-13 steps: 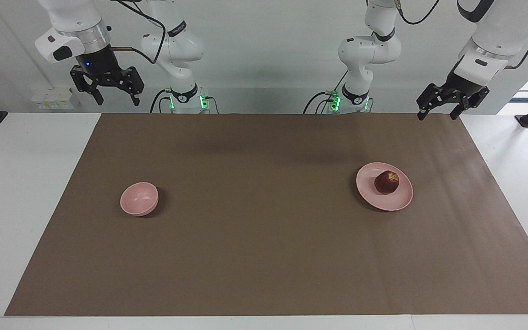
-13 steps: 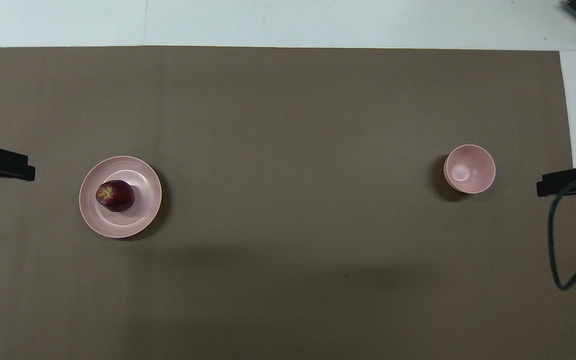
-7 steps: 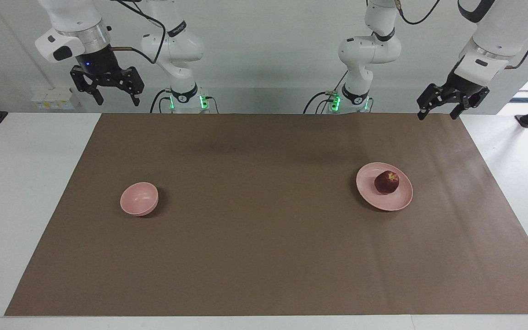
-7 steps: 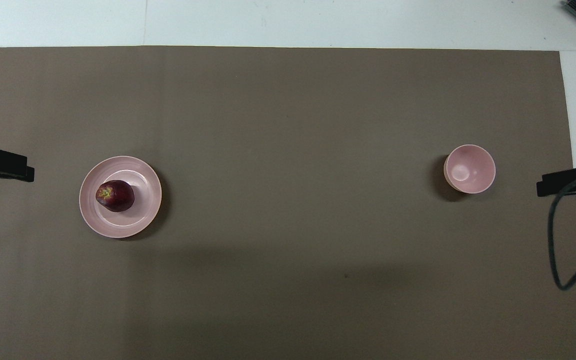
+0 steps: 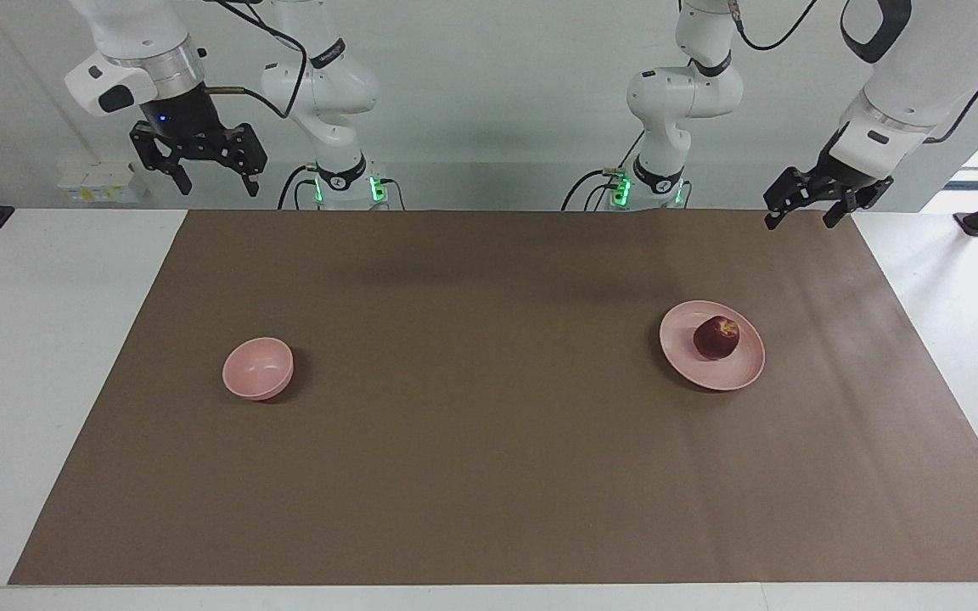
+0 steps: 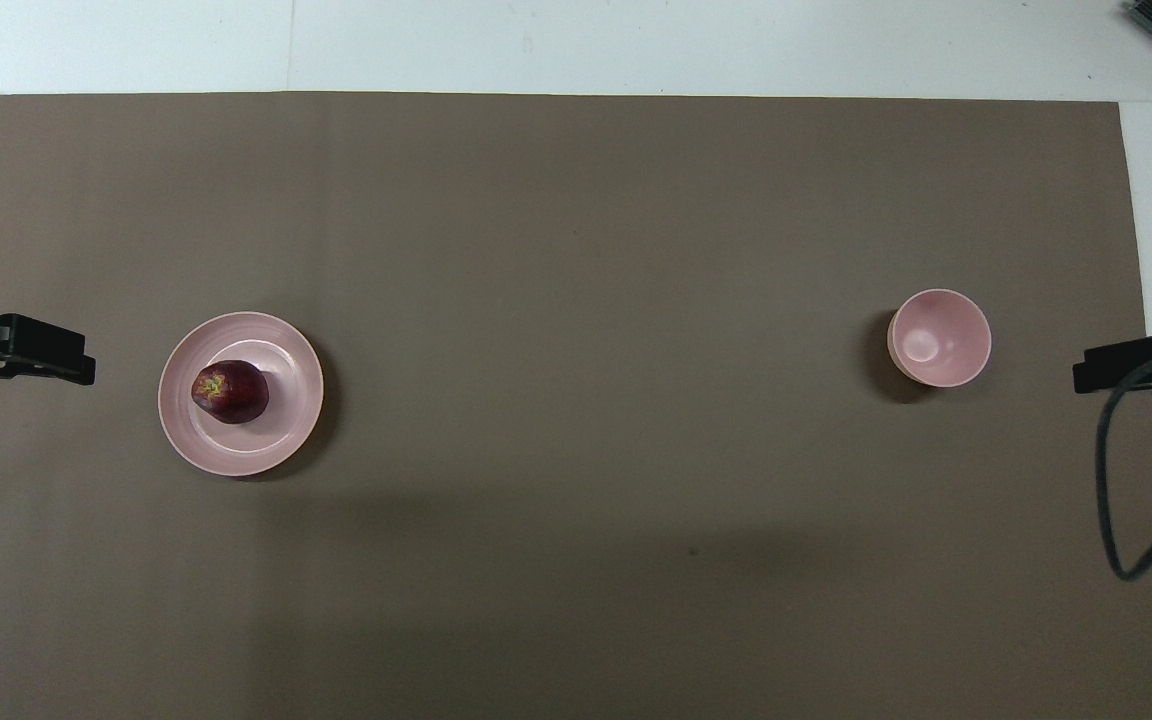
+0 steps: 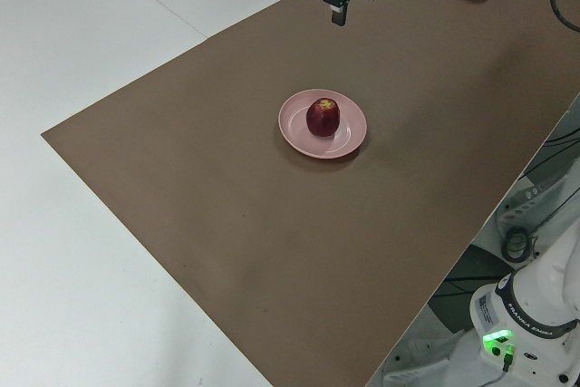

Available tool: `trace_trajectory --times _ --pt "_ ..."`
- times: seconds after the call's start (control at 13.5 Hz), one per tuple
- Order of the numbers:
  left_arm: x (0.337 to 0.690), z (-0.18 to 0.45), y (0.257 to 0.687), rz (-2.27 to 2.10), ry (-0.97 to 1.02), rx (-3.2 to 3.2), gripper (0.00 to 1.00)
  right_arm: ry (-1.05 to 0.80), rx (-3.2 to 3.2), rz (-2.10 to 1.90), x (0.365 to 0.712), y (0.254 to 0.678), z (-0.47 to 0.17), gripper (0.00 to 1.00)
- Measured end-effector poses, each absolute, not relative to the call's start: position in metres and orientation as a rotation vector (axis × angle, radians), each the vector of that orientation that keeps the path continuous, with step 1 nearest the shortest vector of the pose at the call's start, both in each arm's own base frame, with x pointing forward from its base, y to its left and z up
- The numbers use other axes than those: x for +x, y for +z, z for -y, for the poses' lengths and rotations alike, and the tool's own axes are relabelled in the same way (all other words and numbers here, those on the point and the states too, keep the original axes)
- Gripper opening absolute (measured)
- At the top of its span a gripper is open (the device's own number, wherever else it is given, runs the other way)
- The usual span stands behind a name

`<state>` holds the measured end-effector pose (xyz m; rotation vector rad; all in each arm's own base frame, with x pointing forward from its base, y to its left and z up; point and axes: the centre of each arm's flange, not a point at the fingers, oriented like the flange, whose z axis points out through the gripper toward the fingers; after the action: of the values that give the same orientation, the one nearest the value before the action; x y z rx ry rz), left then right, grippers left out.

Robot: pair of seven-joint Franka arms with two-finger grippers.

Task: Move apple from plate to bowl
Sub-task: 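Reach the left gripper down over the red apple on the plate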

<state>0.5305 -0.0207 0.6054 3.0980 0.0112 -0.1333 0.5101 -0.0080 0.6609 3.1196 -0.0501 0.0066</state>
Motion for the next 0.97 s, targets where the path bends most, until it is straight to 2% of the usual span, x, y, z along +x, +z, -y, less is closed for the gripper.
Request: trace_trajectory --times 0.97 --pt "0.538 0.017 0.472 -0.005 -0.020 3.101 1.00 0.007 3.120 0.050 0.510 0.661 0.008 1.00"
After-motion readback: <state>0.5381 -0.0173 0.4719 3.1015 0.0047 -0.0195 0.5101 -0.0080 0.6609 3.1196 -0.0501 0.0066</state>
